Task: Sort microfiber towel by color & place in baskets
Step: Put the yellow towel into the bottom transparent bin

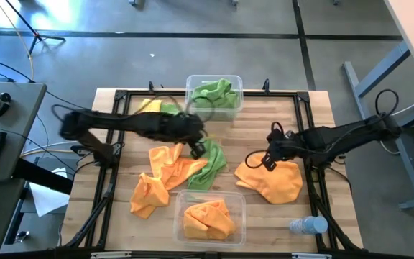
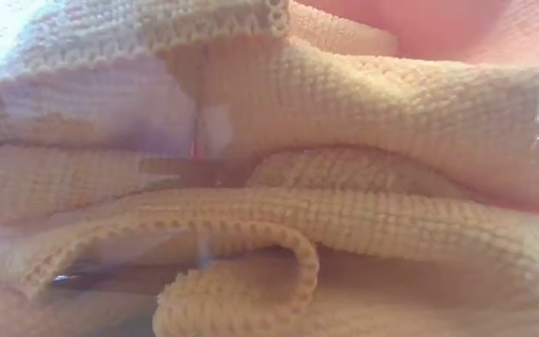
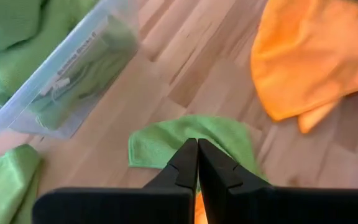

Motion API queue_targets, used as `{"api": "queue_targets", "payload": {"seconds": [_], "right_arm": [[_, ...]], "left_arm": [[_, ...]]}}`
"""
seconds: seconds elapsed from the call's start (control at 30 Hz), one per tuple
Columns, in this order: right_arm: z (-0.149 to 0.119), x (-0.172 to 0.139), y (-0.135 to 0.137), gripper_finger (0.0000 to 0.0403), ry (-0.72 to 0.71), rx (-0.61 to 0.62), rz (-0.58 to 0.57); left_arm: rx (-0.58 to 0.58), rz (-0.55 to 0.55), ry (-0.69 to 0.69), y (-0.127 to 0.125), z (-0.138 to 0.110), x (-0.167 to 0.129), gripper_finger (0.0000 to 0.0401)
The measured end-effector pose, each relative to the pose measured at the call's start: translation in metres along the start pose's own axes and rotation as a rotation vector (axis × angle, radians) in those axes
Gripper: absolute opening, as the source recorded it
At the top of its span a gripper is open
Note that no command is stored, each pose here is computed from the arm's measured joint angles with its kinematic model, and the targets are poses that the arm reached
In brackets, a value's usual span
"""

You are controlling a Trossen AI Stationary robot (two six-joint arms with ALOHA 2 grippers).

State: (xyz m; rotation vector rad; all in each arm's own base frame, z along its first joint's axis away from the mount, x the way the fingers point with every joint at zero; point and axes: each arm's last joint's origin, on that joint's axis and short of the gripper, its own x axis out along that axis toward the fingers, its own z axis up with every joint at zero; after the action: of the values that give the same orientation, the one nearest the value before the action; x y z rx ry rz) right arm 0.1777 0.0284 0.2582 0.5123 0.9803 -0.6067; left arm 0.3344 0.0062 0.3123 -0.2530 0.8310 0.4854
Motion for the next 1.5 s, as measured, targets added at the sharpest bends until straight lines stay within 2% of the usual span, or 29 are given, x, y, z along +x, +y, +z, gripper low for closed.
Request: {"api": "queue_targets", "payload": {"seconds": [0.23, 0.33, 0.53, 0.7, 0.93, 1.13, 1.27, 1.33, 1.43, 1.5], "right_arm": [[0.0, -0.007, 0.028, 0.0, 0.149, 0.033, -0.108], [-0.002, -0.004, 0.038, 0.0, 0.221, 0.06, -0.16], [-0.014, 0.013, 0.049, 0.0007, 0.341, 0.091, -0.188], [-0.026, 0.031, 0.046, 0.0052, 0.4, 0.152, -0.196], [-0.037, 0.051, 0.044, 0.0136, 0.385, 0.198, -0.145], [-0.051, 0.066, 0.032, 0.0166, 0.419, 0.254, -0.196], [-0.058, 0.075, 0.026, 0.014, 0.414, 0.274, -0.198], [-0.06, 0.078, 0.025, 0.0105, 0.412, 0.282, -0.193], [-0.061, 0.079, 0.025, 0.0031, 0.412, 0.281, -0.19], [-0.06, 0.078, 0.025, 0.0011, 0.411, 0.281, -0.191]], "left_arm": [[-0.033, -0.075, -0.082, 0.027, -0.053, -0.045, 0.0], [-0.039, -0.112, -0.108, 0.035, -0.072, -0.06, 0.0], [-0.025, -0.217, -0.204, 0.044, -0.101, -0.083, 0.0], [-0.033, -0.268, -0.225, 0.049, -0.121, -0.087, 0.0], [-0.039, -0.281, -0.194, 0.049, -0.136, -0.082, 0.0], [-0.037, -0.279, -0.191, 0.048, -0.137, -0.081, 0.0], [-0.038, -0.279, -0.191, 0.048, -0.137, -0.081, 0.0], [-0.038, -0.279, -0.192, 0.048, -0.137, -0.081, 0.0], [-0.038, -0.279, -0.192, 0.048, -0.136, -0.081, 0.0], [-0.038, -0.28, -0.192, 0.048, -0.136, -0.081, 0.0]]}}
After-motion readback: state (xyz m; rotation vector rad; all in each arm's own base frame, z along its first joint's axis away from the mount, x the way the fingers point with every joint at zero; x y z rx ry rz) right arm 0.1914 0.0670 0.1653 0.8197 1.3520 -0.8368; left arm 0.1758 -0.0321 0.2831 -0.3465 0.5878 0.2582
